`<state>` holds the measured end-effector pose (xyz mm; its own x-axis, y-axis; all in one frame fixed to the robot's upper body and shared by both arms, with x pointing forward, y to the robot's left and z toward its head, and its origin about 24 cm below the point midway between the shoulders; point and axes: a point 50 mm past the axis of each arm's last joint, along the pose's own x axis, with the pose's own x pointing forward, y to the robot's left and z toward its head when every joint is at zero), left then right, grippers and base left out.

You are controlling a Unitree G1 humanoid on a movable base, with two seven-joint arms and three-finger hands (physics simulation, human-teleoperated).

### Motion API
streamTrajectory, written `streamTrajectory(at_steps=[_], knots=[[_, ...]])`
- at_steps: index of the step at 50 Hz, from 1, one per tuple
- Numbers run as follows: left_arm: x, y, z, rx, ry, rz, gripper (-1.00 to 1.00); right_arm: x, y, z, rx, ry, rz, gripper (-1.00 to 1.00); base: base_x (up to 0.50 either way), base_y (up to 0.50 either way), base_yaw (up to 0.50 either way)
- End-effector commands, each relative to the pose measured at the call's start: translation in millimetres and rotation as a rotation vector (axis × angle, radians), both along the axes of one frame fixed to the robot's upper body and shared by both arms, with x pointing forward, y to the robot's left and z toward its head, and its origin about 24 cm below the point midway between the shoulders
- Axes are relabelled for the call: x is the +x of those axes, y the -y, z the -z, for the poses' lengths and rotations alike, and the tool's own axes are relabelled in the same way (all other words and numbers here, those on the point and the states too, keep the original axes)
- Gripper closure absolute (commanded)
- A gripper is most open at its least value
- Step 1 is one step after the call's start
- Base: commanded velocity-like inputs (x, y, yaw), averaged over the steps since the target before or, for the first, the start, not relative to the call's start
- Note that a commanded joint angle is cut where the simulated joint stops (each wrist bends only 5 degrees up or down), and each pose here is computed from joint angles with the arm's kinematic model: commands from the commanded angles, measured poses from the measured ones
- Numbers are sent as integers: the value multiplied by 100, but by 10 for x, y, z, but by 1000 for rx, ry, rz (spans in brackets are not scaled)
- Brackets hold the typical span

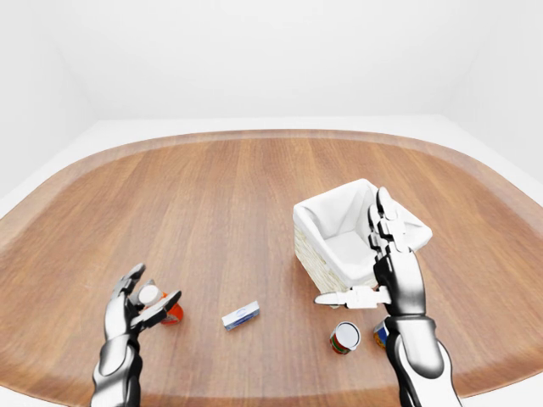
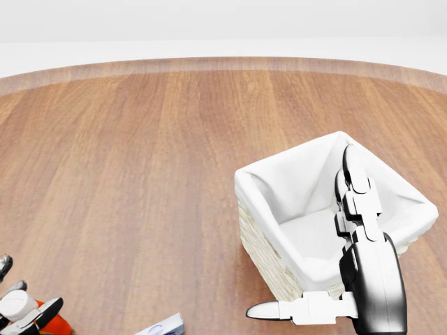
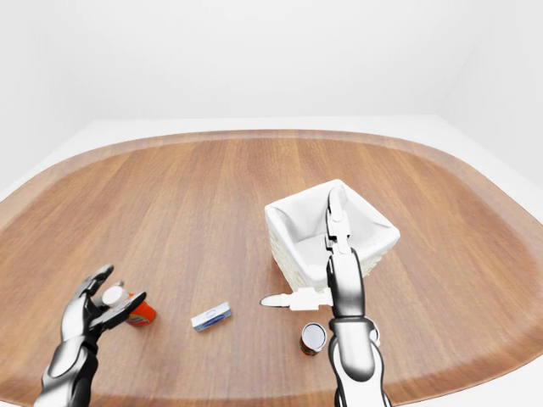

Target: Pick up the ketchup, and put it in the basket.

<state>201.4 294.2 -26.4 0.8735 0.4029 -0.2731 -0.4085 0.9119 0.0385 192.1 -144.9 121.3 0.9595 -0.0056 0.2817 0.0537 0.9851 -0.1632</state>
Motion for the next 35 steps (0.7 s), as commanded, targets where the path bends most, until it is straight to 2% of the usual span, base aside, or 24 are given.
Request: streamTrajectory(at_steps=[1,23,35], knots=[[-7,24,87,-14,-40,9,93,-7,-2,-7,0,3,-1,-100,0,0,0],[-11,5,63,-3,-33,3,88,-1,-15,11,-2,-5,-6,-100,0,0,0],[-10,97,-383,100,151,45,90,17,-13,30,-2,-13,-8,-100,0,0,0]])
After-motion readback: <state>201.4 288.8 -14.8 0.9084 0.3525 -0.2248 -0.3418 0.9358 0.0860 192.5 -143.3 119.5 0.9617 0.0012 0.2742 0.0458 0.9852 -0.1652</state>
